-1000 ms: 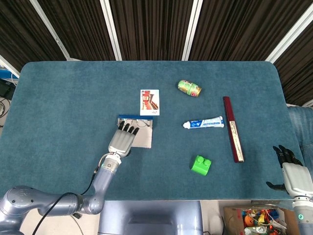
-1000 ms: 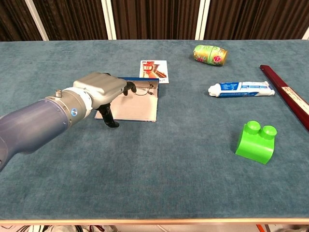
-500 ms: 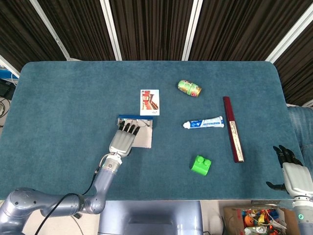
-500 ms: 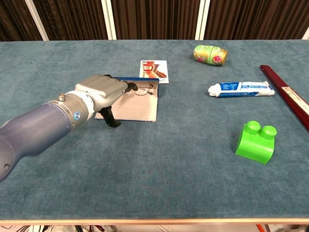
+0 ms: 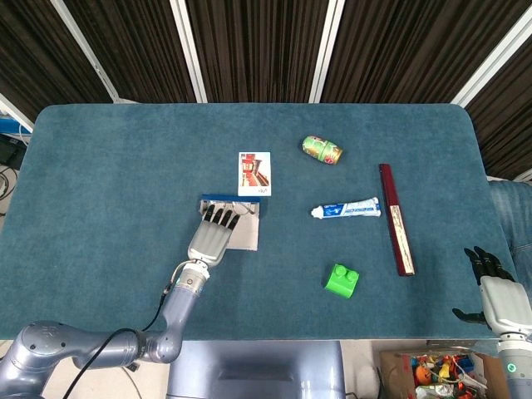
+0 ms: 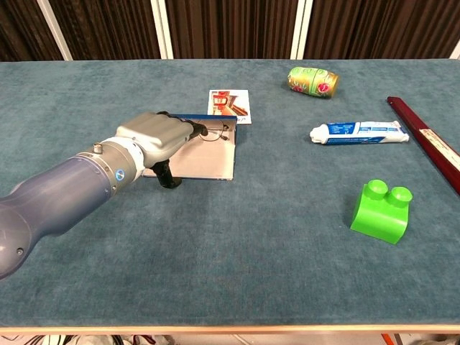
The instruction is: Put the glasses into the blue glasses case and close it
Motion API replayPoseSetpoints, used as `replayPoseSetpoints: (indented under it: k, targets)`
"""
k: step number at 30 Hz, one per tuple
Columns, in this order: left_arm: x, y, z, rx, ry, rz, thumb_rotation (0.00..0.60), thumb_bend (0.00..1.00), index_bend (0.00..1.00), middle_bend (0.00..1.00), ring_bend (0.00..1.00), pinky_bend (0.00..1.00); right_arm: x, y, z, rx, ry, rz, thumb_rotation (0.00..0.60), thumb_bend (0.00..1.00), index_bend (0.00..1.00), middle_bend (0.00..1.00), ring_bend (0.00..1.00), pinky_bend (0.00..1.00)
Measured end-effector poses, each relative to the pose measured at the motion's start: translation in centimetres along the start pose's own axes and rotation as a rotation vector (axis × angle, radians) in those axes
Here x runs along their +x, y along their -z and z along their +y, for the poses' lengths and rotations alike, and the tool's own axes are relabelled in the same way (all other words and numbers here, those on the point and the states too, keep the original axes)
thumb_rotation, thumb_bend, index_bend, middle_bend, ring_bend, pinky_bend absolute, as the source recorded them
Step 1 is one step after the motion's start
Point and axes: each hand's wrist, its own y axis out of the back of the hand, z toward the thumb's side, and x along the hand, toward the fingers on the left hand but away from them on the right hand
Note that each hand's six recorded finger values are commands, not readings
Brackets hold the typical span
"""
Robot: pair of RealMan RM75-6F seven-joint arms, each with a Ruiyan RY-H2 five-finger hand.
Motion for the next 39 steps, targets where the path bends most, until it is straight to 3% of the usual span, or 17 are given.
replayPoseSetpoints:
  k: [21,39]
  targets:
    - [0.3,0.0,1.1,0.016,-0.044,0.01,0.6,0.45,0.23,0.09,0.06,0.05,0.0,0.0,-0.1,-0.002,-0.008,-0.001,0.6,0.1,0.0,0.0,0.03,0.23]
    - [2.9,0.7,3.6,0.001,-0.111,0.087,0.6,0.45,0.33,0.09,0.06,0.05,0.0,0.1,-0.2,-0.008,-0.02,-0.01,0.6,0.1,0.0,0.0,0.03,0.23]
